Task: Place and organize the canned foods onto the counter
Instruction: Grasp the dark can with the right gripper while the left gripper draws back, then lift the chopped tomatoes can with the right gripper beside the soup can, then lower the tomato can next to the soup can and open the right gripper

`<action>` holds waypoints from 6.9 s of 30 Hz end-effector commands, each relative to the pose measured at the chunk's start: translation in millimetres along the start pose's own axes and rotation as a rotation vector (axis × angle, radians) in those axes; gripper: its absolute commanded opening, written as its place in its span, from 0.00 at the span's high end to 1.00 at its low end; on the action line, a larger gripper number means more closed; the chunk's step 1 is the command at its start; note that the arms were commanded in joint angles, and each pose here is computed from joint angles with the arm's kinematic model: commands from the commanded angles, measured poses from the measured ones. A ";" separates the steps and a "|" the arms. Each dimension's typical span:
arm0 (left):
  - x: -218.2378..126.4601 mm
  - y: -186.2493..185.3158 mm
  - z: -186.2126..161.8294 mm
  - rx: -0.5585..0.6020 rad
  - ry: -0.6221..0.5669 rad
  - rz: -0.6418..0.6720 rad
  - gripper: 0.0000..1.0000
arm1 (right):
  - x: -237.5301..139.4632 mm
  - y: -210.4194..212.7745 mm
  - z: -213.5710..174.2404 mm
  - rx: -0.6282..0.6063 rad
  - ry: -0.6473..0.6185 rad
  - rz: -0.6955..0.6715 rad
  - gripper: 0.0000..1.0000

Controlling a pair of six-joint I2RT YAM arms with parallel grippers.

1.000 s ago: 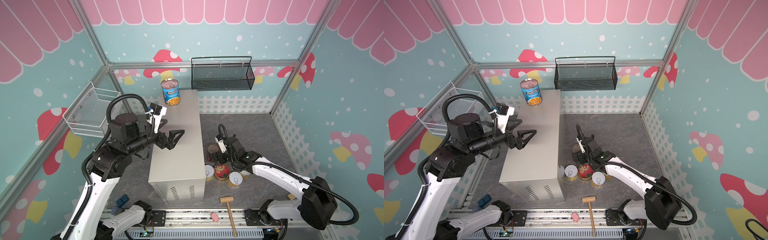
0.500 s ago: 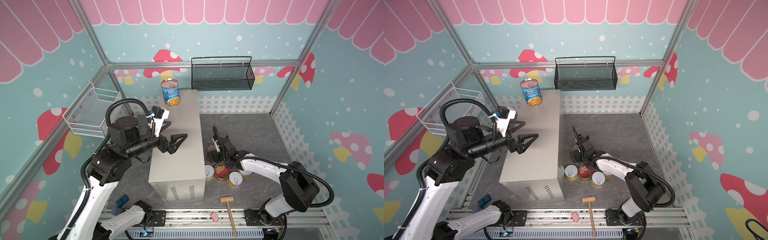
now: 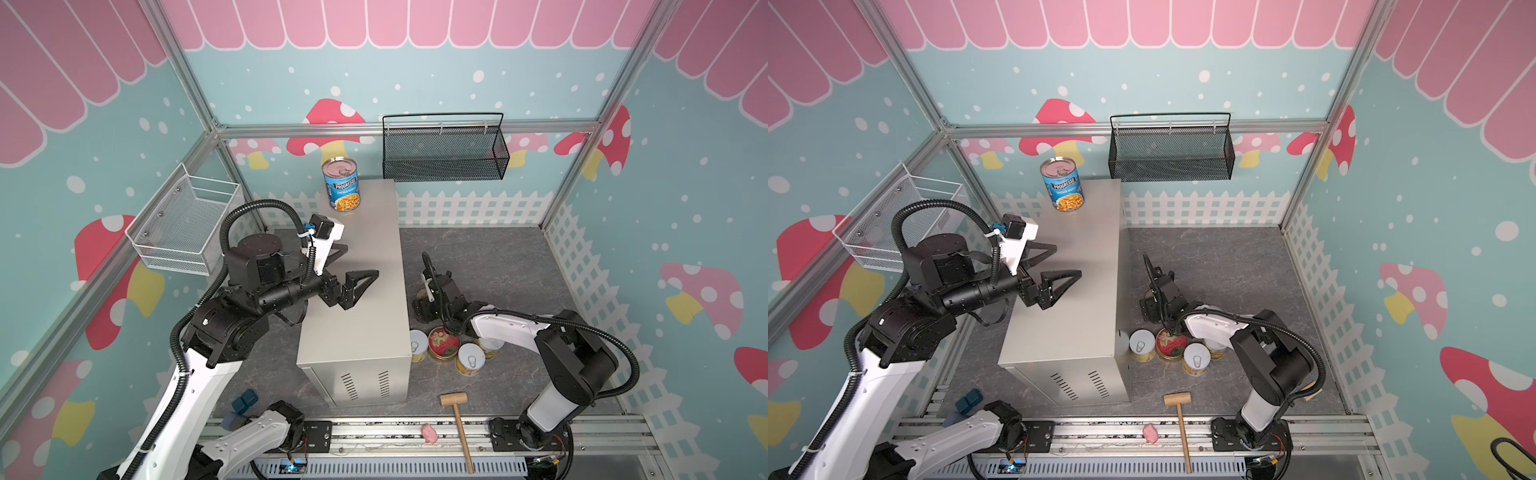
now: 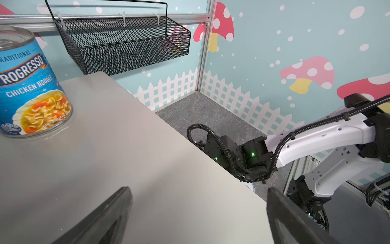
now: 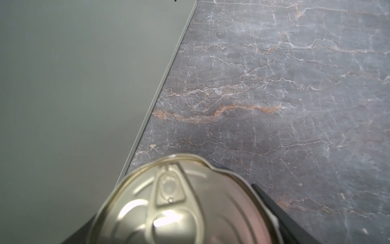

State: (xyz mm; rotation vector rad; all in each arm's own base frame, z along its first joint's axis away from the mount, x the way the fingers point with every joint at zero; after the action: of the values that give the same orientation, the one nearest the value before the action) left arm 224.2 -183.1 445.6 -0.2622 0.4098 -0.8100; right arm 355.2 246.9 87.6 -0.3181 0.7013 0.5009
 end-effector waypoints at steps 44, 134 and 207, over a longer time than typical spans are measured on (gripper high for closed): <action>9.9 -12.9 -10.6 0.021 0.021 -0.119 0.01 | -311.4 21.4 273.0 -0.482 -0.693 0.282 0.38; -43.7 61.6 28.6 -0.066 -0.132 0.479 0.01 | -107.4 10.0 377.6 -0.340 -0.742 0.209 0.32; -51.1 54.0 19.4 -0.035 -0.126 0.438 0.01 | -87.1 -11.2 381.4 -0.300 -0.762 0.241 0.28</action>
State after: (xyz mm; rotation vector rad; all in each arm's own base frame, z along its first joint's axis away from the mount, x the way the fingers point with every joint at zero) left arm 238.1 -107.5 453.7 -0.2545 0.3562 -0.3407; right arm 487.7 378.0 469.3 -0.2791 -0.2141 0.8949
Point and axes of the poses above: each gripper's point midway between its finger pads, its own x axis out along the fingers, its own y axis along the line the jaws close on, z = x × y, the point moved 1 cm from there along -x, back along the fingers, and after that the axes turned 15 degrees about -x, right-handed, at the moved point
